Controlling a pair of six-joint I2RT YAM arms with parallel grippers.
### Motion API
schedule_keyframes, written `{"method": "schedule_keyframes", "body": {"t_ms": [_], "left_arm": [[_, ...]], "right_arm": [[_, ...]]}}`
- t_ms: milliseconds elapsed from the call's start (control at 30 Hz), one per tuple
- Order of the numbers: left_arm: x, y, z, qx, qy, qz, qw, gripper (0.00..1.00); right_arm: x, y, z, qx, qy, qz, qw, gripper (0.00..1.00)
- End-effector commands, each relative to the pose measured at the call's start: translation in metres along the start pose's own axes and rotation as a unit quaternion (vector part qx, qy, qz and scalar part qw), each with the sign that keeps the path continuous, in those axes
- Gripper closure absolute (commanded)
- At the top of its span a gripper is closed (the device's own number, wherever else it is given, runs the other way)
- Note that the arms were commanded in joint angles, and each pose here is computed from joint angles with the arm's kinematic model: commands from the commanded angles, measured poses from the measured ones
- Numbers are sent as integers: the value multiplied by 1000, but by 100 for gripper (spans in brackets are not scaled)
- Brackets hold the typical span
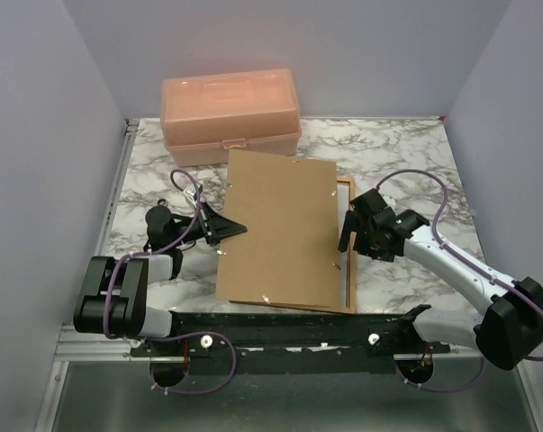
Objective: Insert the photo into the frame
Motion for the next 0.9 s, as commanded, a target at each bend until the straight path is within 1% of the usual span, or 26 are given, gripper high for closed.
{"method": "schedule_keyframes", "body": {"t_ms": [0, 200, 233, 267, 500, 867], "left_arm": [[-7, 18, -8, -42, -16, -17, 999, 100], [-13, 19, 4, -32, -9, -10, 999, 100], [-14, 18, 5, -32, -9, -8, 999, 100], [-16, 19, 7, -30, -8, -7, 999, 100], [-27, 18, 21, -23, 0, 4, 1000, 100], [-48, 15, 44, -21, 27, 29, 999, 100]], "right_arm": [[-9, 12, 2, -26, 34, 14, 999, 4], [-17, 30, -2, -63, 70, 26, 995, 6], [-19, 31, -6, -68, 66, 27, 995, 7], [-20, 30, -5, -74, 78, 39, 993, 7], [-32, 37, -8, -113, 117, 61, 985, 12], [-40, 45, -2, -134, 153, 81, 976, 13]]}}
Point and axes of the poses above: each gripper's point midway between its finger pads, its own x axis back along the fingers, its own z axis along the line the jaws close on, y = z × x, the point moved 1 cm from there along x, back along the fingers, and after that the axes turned 13 degrees about -x, right-handed, at the moved point
